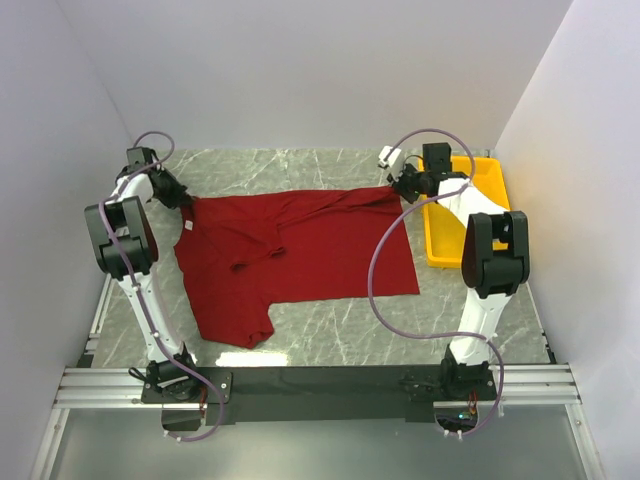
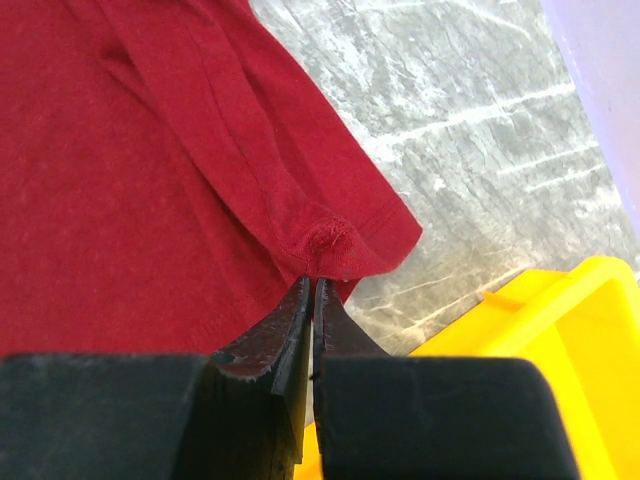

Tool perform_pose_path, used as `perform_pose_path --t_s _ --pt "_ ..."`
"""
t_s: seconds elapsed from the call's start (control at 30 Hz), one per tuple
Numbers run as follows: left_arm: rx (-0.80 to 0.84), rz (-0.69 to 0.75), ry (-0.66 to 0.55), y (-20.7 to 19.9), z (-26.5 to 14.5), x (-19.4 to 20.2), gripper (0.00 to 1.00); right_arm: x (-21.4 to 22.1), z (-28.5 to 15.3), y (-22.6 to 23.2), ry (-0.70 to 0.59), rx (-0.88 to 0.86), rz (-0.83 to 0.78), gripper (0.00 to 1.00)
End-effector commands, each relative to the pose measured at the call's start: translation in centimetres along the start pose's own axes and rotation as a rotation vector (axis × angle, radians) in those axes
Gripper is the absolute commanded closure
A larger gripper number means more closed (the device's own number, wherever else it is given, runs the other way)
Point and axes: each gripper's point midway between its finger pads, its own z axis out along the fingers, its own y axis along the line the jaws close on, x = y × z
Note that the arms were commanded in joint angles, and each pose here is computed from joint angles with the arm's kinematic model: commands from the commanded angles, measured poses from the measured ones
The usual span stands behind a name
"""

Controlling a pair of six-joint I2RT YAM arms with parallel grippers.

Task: Fold and stack the t-shirts
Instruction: Fold the tshirt

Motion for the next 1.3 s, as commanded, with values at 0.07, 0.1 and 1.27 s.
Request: perform_pose_path --t_s 0.07,0.1,1.27 --pt "0.014 -0.001 -0.064 -0.6 -1.4 -2.8 0.99 -1.4 -2.2 -2.2 -0.113 -0.028 -0.085 0.96" --pt "0.013 -0.002 -0.064 -0.5 -1.4 -2.8 1.0 -1.7 -2.2 -2.0 -0.128 -0.047 -0.107 0.96" --pt "0.188 0.026 -0.134 -4.1 -5.9 -5.7 0.72 -3.3 -1.1 4.8 0.003 -0.265 0.01 0.49"
